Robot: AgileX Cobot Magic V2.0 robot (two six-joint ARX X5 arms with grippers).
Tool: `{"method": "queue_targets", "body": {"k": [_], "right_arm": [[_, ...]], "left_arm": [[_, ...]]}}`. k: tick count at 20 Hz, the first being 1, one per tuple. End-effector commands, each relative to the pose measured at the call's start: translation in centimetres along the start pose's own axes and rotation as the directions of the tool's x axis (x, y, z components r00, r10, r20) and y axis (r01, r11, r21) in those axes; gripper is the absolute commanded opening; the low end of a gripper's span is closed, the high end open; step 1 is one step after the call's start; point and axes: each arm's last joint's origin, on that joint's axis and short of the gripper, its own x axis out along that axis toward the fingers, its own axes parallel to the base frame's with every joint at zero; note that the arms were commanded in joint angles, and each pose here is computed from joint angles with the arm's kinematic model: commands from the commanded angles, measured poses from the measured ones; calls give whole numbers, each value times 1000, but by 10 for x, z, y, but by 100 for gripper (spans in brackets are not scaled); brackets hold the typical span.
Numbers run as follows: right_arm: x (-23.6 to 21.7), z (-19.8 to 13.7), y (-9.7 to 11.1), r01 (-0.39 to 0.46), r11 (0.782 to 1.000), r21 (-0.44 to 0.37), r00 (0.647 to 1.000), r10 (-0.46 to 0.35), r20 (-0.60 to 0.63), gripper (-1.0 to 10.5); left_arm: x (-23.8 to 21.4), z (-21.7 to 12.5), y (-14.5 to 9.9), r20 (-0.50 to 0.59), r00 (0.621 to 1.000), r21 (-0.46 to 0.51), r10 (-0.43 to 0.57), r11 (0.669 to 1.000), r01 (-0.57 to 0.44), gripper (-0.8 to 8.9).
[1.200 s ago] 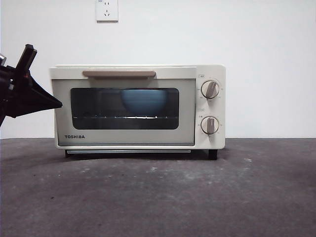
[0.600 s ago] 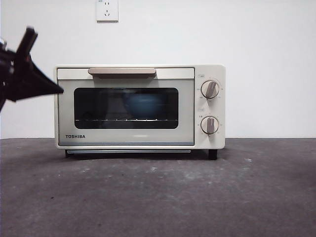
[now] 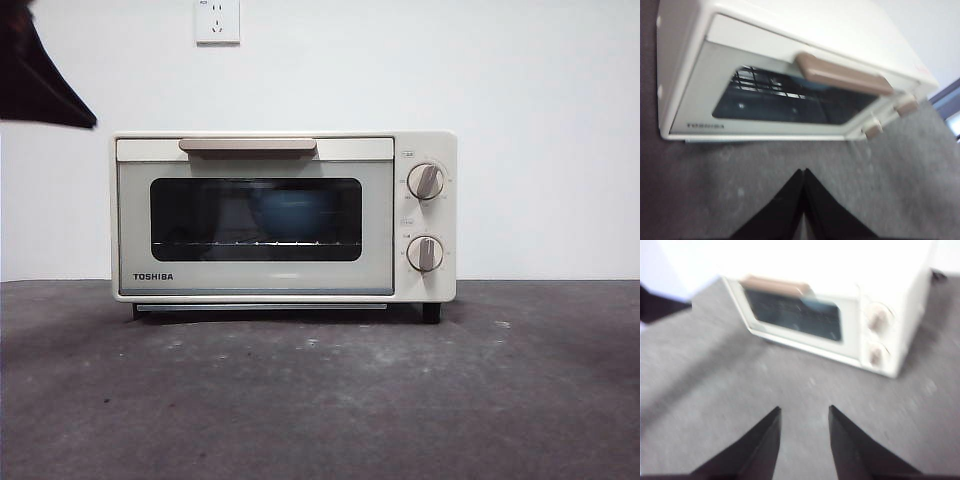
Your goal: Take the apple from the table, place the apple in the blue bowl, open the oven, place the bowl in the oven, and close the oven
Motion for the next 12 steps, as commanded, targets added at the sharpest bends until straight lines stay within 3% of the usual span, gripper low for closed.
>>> {"method": "queue_targets", "body": {"k": [1,6,12], "right_arm": [[6,-2,2,-41,999,-31,999,42,29,153],[25,-19,3,-170,985,-43,983,172,61,152],[36,-33,1,-182,982,-45,979,185,79,134]], "left_arm": [[-18,1,-17,14,1000,102,10,995,-11,7],[-48,-10,-35,8,1000,140,-2,990,1,7],[-71,-21,-43,-3,1000,161,1,987,0,7]]}}
